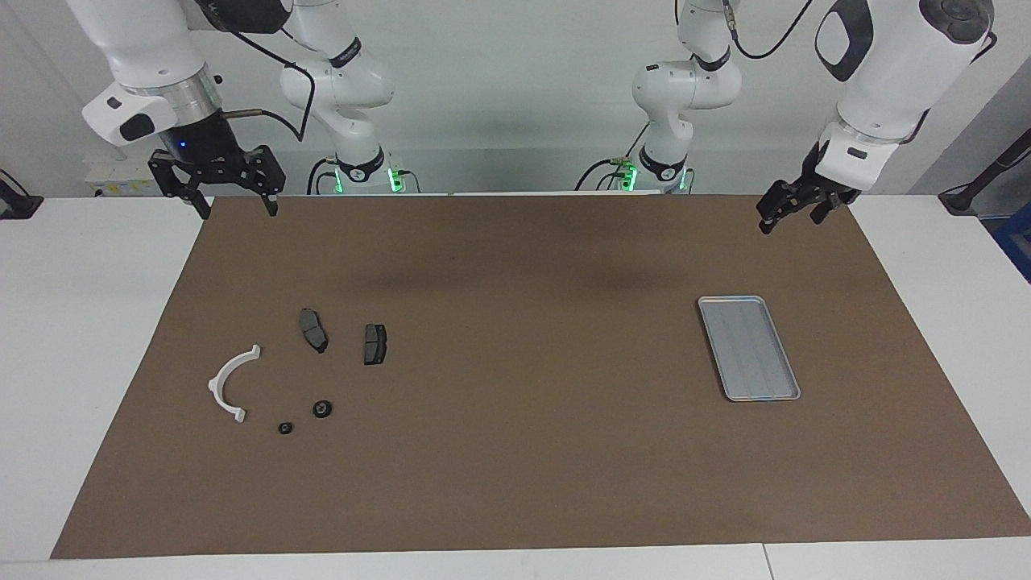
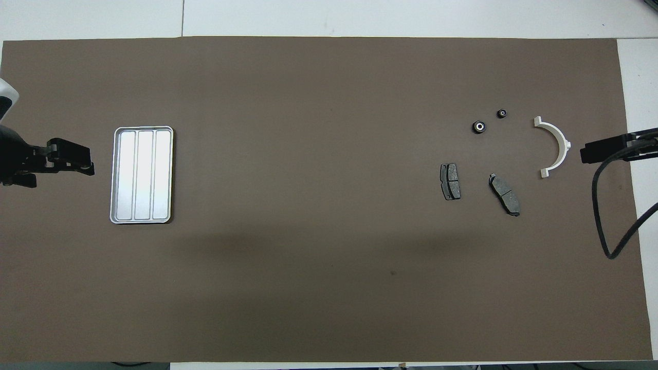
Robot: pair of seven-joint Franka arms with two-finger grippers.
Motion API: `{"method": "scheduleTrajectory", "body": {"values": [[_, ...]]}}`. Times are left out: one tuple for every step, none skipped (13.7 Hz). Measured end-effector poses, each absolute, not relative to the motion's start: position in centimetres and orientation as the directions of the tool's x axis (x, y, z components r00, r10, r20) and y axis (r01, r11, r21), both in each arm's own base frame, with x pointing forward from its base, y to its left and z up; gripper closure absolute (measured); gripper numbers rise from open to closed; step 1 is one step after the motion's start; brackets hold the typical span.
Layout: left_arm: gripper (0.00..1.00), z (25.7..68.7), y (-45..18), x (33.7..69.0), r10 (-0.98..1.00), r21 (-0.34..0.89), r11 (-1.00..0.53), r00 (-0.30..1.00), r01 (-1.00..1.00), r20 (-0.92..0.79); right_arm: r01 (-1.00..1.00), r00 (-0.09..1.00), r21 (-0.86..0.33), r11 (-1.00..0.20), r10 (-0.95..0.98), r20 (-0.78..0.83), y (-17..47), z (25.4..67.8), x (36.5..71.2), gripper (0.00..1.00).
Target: Place bearing gear from tray to pile
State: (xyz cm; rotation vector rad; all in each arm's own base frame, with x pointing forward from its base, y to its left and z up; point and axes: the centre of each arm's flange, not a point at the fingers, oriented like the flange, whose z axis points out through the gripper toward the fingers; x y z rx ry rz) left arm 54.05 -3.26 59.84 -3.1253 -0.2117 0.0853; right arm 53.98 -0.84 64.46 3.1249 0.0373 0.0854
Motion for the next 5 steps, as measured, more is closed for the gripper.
{"method": "scheduleTrajectory", "body": {"values": [[0.0,59.84,-3.26,54.05,0.135,-0.012,-0.991,0.989,0.135,-0.054,0.017,0.998,0.016,-1.0,0.018,0.055,-0.82,64.46,53.98,0.0],[0.0,59.84,-3.26,54.05,0.135,-0.012,-0.991,0.989,0.135,-0.054,0.016,0.998,0.016,-1.0,0.017,0.055,-0.8,64.46,53.98,0.0],[0.0,59.84,-3.26,54.05,0.135,-0.012,-0.991,0.989,0.135,-0.054,0.017,0.998,0.016,-1.0,0.018,0.055,-0.77,64.46,53.98,0.0],[0.0,59.84,-3.26,54.05,0.135,-0.012,-0.991,0.989,0.135,-0.054,0.017,0.998,0.016,-1.0,0.018,0.055,-0.75,64.46,53.98,0.0],[0.0,59.84,-3.26,54.05,0.135,-0.012,-0.991,0.989,0.135,-0.054,0.017,0.998,0.016,-1.0,0.018,0.055,-0.73,64.46,53.98,0.0]]}}
